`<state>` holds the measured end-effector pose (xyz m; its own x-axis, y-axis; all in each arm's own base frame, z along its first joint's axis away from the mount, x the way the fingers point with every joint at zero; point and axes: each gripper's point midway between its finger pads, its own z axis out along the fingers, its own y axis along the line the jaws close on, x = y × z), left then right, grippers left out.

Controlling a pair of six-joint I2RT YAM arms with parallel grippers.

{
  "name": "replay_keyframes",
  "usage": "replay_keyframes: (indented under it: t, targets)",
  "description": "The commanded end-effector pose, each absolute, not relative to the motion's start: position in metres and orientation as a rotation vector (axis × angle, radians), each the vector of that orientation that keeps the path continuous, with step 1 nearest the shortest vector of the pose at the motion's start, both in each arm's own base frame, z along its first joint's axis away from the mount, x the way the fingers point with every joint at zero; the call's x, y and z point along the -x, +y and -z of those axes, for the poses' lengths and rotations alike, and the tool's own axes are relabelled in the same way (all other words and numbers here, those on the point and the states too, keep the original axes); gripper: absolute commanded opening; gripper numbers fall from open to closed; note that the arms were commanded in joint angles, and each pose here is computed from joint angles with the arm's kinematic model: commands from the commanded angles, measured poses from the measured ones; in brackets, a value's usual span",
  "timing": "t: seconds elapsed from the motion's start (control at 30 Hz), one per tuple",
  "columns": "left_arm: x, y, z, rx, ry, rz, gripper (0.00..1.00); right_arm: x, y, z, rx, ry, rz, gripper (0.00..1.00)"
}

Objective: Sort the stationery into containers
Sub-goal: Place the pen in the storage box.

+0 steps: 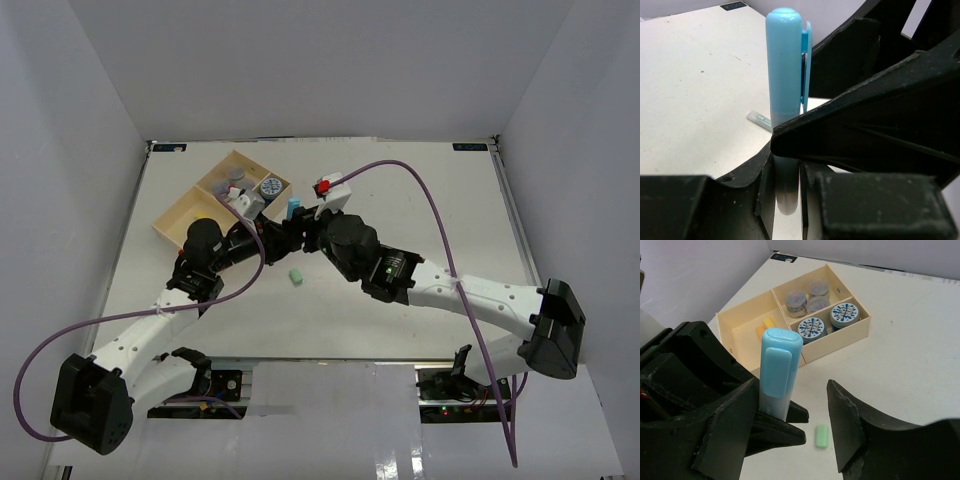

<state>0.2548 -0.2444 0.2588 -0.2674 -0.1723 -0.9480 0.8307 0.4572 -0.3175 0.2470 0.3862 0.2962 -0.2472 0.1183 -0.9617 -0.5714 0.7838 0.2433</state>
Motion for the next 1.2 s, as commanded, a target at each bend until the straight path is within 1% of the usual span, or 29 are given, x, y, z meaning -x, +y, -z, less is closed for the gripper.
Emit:
replay_keyframes:
  t: [0.0, 0.13, 0.17, 0.33, 0.47, 0.5, 0.53, 0.57, 0.6, 0.67, 0.7, 0.77, 0.8, 0.87, 0.97, 1.0, 1.1, 1.13, 1.17]
  targets:
    - [-0.258, -0.248, -0.3, -0.585, 1.404, 1.067, 0.0, -0.226, 0.392, -0.281, 0.505, 1.755, -0.659, 0.65]
    - [-0.26, -0.247, -0.297, -0.568, 1.426, 1.06, 0.0, -0.227, 0.385, -0.295, 0.479, 1.726, -0.66, 0.71]
    - [-0.263, -0.246, -0.294, -0.556, 1.437, 1.051, 0.0, -0.227, 0.384, -0.297, 0.478, 1.722, -0.662, 0.74]
    - [-0.267, -0.243, -0.281, -0.511, 1.498, 1.04, 0.0, -0.221, 0.367, -0.318, 0.442, 1.682, -0.69, 0.82]
    - [-0.273, -0.237, -0.267, -0.439, 1.57, 1.02, 0.0, -0.217, 0.343, -0.328, 0.404, 1.658, -0.688, 0.91]
    - [-0.276, -0.235, -0.26, -0.405, 1.607, 1.006, 0.0, -0.215, 0.333, -0.337, 0.383, 1.638, -0.695, 0.92]
    - [-0.278, -0.233, -0.256, -0.39, 1.626, 1.0, 0.0, -0.216, 0.325, -0.331, 0.376, 1.647, -0.663, 0.94]
    - [-0.279, -0.231, -0.25, -0.371, 1.655, 0.99, 0.01, -0.215, 0.314, -0.338, 0.352, 1.629, -0.66, 0.98]
    - [-0.283, -0.227, -0.246, -0.33, 1.675, 0.964, 0.01, -0.214, 0.307, -0.338, 0.343, 1.625, -0.65, 0.98]
    - [-0.29, -0.22, -0.244, -0.276, 1.704, 0.924, 0.01, -0.219, 0.29, -0.324, 0.325, 1.645, -0.582, 0.92]
    - [-0.295, -0.212, -0.235, -0.224, 1.753, 0.875, 0.01, -0.217, 0.28, -0.326, 0.308, 1.638, -0.575, 0.9]
    - [-0.308, -0.197, -0.233, -0.146, 1.793, 0.819, 0.01, -0.221, 0.266, -0.315, 0.284, 1.653, -0.526, 0.9]
    - [-0.311, -0.188, -0.224, -0.106, 1.846, 0.791, 0.01, -0.219, 0.258, -0.305, 0.282, 1.662, -0.515, 0.9]
    - [-0.327, -0.161, -0.219, 0.009, 1.887, 0.732, 0.03, -0.221, 0.25, -0.292, 0.272, 1.679, -0.492, 0.9]
    - [-0.339, -0.121, -0.195, 0.169, 2.014, 0.63, 0.07, -0.221, 0.235, -0.261, 0.274, 1.744, -0.439, 0.9]
    - [-0.343, -0.111, -0.192, 0.207, 2.029, 0.611, 0.09, -0.22, 0.232, -0.246, 0.285, 1.773, -0.417, 0.9]
    - [-0.356, -0.077, -0.182, 0.315, 2.058, 0.559, 0.11, -0.22, 0.223, -0.225, 0.289, 1.805, -0.399, 0.9]
    - [-0.36, -0.06, -0.178, 0.363, 2.058, 0.529, 0.13, -0.22, 0.221, -0.221, 0.292, 1.813, -0.401, 0.9]
    - [-0.362, -0.057, -0.175, 0.377, 2.071, 0.523, 0.15, -0.22, 0.219, -0.218, 0.291, 1.816, -0.402, 0.9]
